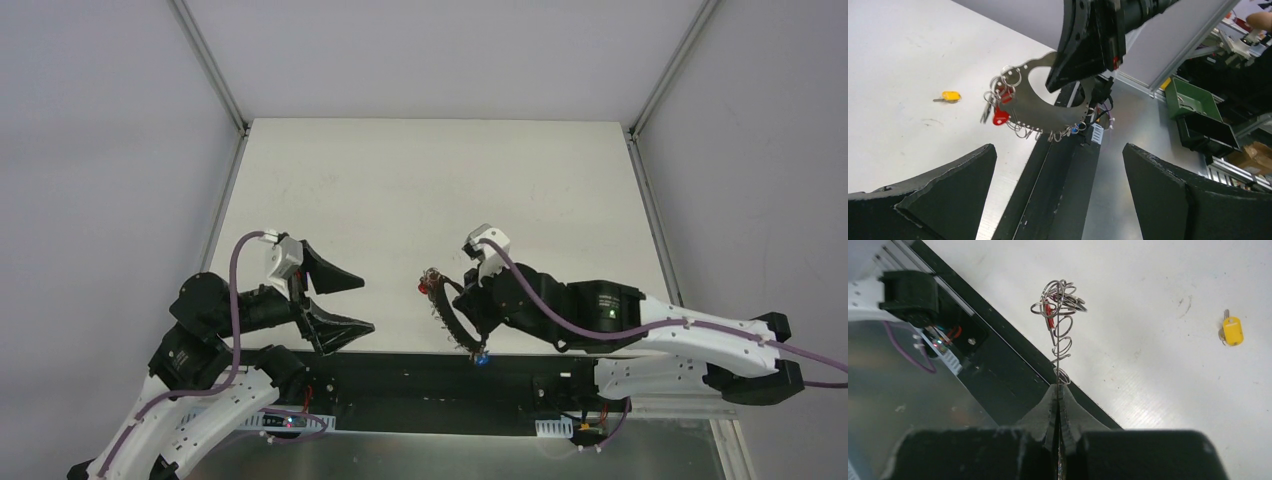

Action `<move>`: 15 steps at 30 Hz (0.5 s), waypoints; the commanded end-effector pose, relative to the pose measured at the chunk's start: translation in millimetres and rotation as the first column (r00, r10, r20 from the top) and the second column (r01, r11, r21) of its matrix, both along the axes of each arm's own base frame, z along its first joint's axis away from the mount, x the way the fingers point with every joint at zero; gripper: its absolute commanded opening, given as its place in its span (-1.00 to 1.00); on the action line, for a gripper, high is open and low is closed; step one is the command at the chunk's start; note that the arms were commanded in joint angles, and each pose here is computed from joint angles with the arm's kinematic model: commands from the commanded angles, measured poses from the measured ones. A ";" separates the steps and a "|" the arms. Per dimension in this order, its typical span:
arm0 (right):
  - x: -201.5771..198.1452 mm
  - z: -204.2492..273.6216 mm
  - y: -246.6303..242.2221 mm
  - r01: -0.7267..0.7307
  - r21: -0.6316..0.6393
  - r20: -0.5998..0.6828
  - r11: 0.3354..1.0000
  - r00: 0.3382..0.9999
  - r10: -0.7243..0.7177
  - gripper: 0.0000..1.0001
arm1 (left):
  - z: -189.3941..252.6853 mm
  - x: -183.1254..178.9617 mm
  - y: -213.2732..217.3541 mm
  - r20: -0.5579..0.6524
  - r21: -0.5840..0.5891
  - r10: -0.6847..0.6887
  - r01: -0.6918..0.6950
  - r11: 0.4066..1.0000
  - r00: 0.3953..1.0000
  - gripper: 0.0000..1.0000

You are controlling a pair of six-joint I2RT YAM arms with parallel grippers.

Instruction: Put the keys on the keyring

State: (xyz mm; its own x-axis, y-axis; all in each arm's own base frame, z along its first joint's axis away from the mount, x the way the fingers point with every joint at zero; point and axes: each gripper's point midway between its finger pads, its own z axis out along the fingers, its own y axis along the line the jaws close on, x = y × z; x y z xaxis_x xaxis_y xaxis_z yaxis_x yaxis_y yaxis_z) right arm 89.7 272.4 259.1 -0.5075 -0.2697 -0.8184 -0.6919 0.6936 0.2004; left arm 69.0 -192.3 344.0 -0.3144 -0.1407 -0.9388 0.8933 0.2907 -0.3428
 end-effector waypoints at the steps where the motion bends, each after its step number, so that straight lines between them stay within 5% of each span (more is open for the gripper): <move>1: 4.1 66.3 13.4 0.031 0.227 -0.033 0.973 0.999 -0.024 -1.00 | 16.4 -14.2 -8.4 0.072 -0.068 -0.105 0.110 0.992 0.992 0.98; 15: 41.9 137.5 31.0 0.215 0.338 -0.065 0.917 0.977 -0.205 -1.00 | 12.6 -17.8 -20.2 0.154 -0.166 -0.179 0.204 0.965 0.972 0.98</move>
State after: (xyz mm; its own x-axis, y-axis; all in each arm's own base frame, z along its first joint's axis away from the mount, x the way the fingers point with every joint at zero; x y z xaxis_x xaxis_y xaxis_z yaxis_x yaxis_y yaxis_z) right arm 116.8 302.2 356.0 -0.5571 -0.0009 -0.8305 -0.5887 0.7057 0.3941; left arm 61.3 -209.7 338.5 -0.2728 -0.1911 -0.9429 0.9432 0.1398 -0.3013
